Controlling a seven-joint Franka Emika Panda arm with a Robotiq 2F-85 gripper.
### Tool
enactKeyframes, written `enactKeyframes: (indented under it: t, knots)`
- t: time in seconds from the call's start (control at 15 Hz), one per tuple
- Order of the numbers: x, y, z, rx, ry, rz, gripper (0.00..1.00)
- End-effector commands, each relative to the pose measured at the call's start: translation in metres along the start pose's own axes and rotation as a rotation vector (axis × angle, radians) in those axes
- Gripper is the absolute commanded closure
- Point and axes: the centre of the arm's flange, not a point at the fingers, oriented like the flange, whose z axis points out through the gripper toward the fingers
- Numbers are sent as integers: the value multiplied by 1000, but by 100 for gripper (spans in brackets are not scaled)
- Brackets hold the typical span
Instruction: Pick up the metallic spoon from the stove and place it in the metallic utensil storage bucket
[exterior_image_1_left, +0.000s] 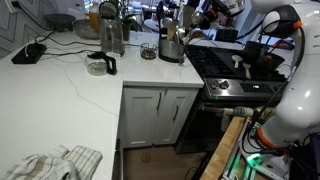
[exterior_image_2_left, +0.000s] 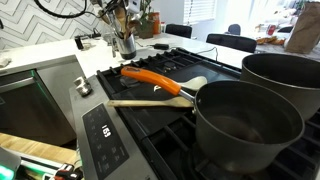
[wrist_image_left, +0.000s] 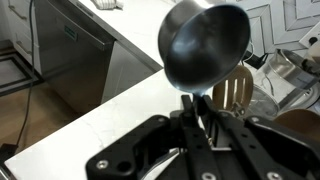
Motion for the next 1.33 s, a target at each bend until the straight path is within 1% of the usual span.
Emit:
enactKeyframes:
  t: [0.0,0.33,0.47,0.73,0.93,1.0,1.07,1.13,1.2,1.27]
  knots:
    - [17,-8,-16,13,60,32,96]
    - [29,-13,-32,42,191,20,96]
    - [31,-16,-31,39,230,9,96]
    - [32,-18,-18,-2,274,-13,96]
    - [22,-20,-12,-44,312,-75,96]
    - [12,-21,-11,-66,314,-112,68]
    - [4,-21,-11,-86,331,-151,60]
    - [-6,-19,-10,-117,360,-203,53]
    - [-19,-15,-8,-153,370,-243,47]
    - [-30,-10,-5,-189,390,-280,38]
